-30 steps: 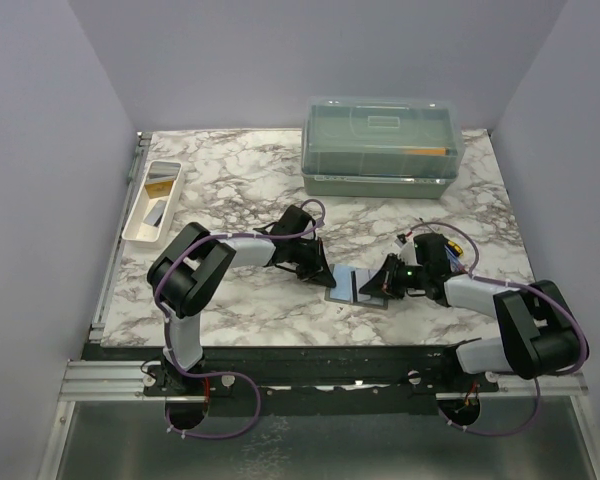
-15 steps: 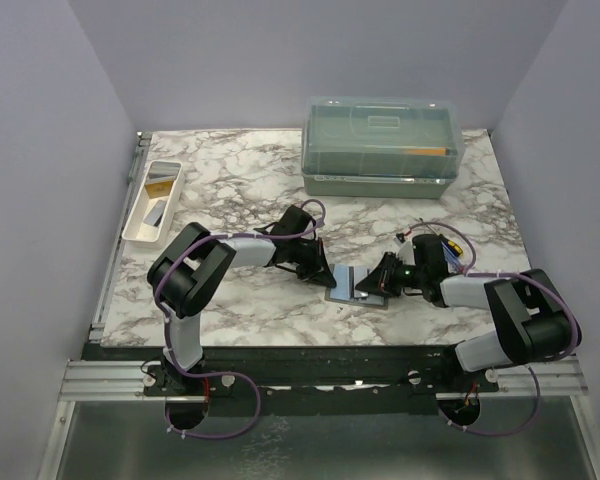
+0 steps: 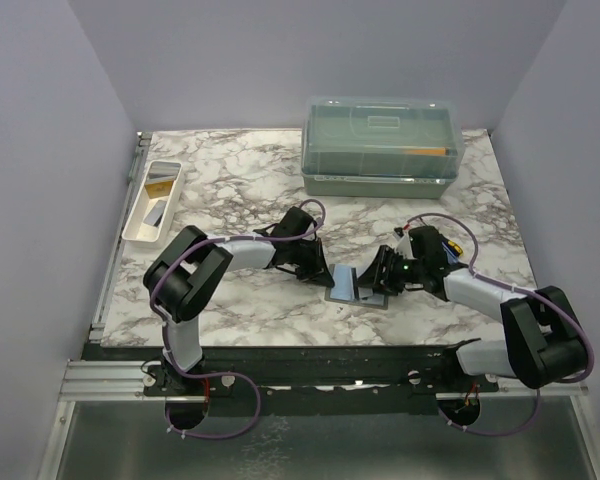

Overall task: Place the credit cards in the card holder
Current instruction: Insert the credit card into the card holder.

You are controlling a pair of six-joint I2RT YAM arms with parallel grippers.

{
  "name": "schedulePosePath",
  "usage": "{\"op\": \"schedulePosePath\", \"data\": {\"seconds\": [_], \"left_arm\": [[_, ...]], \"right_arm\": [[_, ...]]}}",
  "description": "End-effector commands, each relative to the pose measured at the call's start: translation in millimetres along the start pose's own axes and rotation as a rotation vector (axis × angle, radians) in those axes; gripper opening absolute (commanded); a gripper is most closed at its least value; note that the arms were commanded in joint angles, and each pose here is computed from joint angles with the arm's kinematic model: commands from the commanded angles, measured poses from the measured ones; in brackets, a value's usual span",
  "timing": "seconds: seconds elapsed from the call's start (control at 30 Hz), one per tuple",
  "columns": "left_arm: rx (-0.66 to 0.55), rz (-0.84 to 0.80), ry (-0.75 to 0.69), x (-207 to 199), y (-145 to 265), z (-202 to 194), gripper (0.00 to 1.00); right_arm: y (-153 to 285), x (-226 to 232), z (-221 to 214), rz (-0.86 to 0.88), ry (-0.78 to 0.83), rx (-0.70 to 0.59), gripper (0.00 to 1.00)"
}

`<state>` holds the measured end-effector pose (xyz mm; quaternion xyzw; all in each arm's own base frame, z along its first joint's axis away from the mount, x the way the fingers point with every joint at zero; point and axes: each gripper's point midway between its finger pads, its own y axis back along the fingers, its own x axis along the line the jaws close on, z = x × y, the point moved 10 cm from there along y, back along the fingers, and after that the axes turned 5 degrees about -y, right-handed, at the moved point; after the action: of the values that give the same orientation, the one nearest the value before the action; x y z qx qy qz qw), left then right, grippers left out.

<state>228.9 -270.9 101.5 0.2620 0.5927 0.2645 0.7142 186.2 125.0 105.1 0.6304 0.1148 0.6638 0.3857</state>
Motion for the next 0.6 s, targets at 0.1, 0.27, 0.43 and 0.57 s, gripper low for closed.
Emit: {"op": "schedulePosePath", "data": {"seconds": [0.1, 0.27, 0.43, 0.57], "left_arm": [[-0.037, 0.089, -0.015, 6, 9, -7, 0.1], [-0.055, 0.088, -0.02, 3, 14, -8, 0.15], [-0.024, 0.102, 0.001, 11, 6, -10, 0.1], [-0.02, 0.096, 0.011, 14, 3, -11, 0.08]], "right_arm": [[-11, -10, -11, -0.161, 0.013, 0.057, 0.51], [-14, -11, -8, -0.236, 0.018, 0.015, 0.47], [-10, -13, -9, -0.312, 0.023, -0.006, 0.44], [-5, -13, -13, -0.318, 0.018, -0.009, 0.49]]}}
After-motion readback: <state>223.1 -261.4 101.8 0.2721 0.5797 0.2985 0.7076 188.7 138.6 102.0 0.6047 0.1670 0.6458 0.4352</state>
